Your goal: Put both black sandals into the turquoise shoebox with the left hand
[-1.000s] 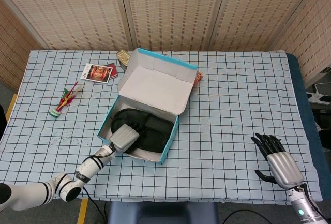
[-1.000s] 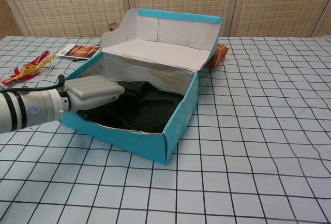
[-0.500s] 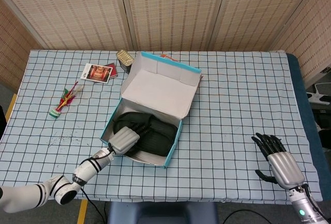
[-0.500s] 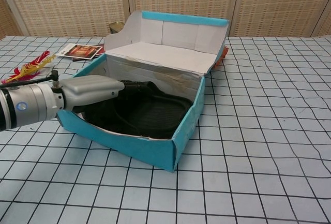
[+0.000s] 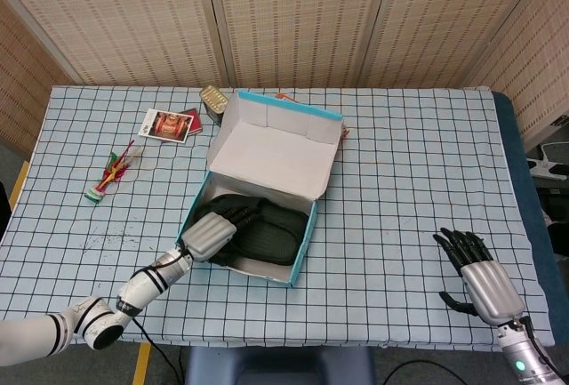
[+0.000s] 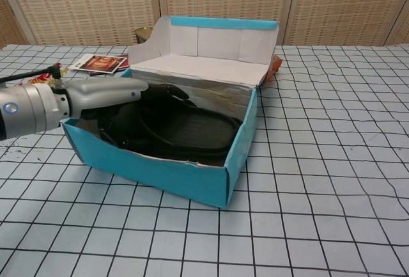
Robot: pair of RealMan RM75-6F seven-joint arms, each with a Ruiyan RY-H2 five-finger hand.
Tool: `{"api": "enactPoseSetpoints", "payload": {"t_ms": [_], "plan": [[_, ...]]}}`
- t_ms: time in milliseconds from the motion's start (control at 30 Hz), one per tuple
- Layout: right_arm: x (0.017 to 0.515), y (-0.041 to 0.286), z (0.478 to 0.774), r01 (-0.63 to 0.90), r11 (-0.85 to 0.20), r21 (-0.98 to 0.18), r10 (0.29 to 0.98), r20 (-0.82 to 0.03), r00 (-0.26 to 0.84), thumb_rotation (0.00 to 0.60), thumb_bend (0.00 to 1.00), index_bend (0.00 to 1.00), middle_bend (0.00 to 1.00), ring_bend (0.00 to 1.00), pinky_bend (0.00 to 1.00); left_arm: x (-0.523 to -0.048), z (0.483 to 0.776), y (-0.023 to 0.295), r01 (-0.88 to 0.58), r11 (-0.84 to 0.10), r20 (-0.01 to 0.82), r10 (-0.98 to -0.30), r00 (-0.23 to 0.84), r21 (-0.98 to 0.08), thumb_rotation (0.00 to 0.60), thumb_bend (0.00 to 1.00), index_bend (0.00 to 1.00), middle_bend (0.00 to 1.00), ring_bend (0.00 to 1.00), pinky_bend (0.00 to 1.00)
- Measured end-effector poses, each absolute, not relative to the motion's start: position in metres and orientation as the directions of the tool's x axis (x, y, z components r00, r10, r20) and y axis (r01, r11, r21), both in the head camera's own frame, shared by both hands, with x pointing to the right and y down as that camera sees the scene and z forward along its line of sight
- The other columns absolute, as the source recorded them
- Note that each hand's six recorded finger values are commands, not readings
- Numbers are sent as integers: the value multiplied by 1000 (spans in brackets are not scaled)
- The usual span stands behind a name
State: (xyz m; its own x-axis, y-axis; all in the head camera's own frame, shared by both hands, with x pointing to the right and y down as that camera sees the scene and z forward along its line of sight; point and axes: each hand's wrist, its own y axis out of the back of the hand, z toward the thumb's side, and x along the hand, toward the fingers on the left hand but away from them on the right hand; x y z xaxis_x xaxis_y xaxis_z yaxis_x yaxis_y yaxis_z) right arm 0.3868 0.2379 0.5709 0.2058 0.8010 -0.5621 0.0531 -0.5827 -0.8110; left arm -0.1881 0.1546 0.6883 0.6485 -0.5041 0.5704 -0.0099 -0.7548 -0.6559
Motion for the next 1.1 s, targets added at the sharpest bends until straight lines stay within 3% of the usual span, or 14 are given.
{"api": "enactPoseSetpoints", "payload": {"t_ms": [467, 667, 767, 900, 1100], "plan": [[387, 238, 570, 54, -582, -812, 802, -561, 205, 600, 127, 0, 0, 0, 0, -193, 685, 161, 2, -757, 572, -492, 657, -653, 600, 412, 0, 0, 1, 67], [387, 238, 571, 52, -584, -810, 800, -563, 206, 600, 126, 0, 0, 0, 0, -196, 676, 161, -15, -730, 539, -518, 664, -683, 600, 413, 0, 1, 181, 72], [387, 238, 570, 53, -580, -813, 803, -559, 204, 600, 126, 0, 0, 0, 0, -197, 671, 163, -28, -711, 513, -533, 673, -702, 600, 414, 0, 80, 279, 73], [388, 237, 568, 58, -574, -817, 808, -554, 199, 600, 126, 0, 0, 0, 0, -202, 668, 171, -18, -712, 513, -522, 681, -702, 600, 415, 8, 277, 420, 78], [388, 237, 569, 55, -577, -815, 806, -557, 201, 600, 126, 0, 0, 0, 0, -210, 671, 180, 4, -730, 543, -504, 672, -683, 600, 414, 73, 356, 451, 83]]}}
